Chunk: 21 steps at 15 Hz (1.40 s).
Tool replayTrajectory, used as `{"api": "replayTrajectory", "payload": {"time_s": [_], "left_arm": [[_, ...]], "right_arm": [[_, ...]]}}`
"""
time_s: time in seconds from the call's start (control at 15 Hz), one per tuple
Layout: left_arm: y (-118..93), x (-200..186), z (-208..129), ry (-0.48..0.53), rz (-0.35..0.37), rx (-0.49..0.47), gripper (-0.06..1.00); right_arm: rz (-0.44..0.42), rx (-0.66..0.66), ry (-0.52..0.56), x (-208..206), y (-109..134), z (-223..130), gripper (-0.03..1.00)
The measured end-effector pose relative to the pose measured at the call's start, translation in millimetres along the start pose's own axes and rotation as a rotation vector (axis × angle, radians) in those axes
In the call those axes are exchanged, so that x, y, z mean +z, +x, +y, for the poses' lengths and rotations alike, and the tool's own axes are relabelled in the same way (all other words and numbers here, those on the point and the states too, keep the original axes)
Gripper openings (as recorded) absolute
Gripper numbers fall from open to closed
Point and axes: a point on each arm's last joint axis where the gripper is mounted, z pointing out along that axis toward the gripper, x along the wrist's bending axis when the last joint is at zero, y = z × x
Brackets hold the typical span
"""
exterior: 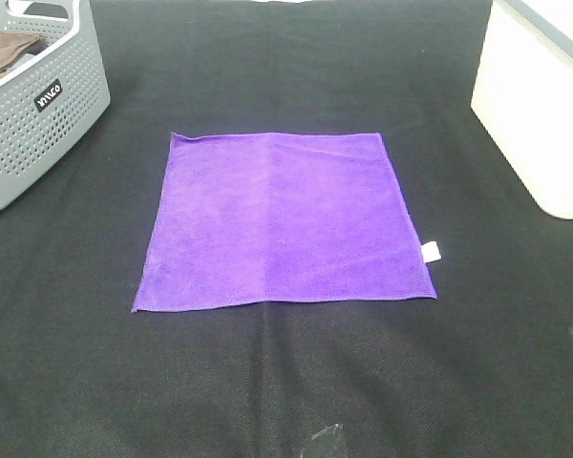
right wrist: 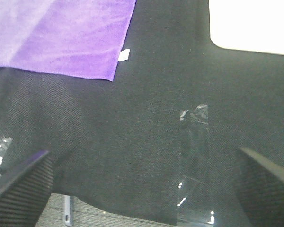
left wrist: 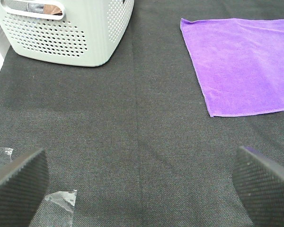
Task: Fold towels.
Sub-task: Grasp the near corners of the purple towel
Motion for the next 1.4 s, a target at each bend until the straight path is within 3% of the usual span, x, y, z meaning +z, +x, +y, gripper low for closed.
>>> {"api": "replayTrajectory", "payload": {"time_s": [1.4], "left_arm": [[0.0,0.0,0.0,0.0,0.0,0.0,0.99]], "right_arm": [[-0.002,0.023,0.001,1.4,-0.2,-0.7,0.96]]}}
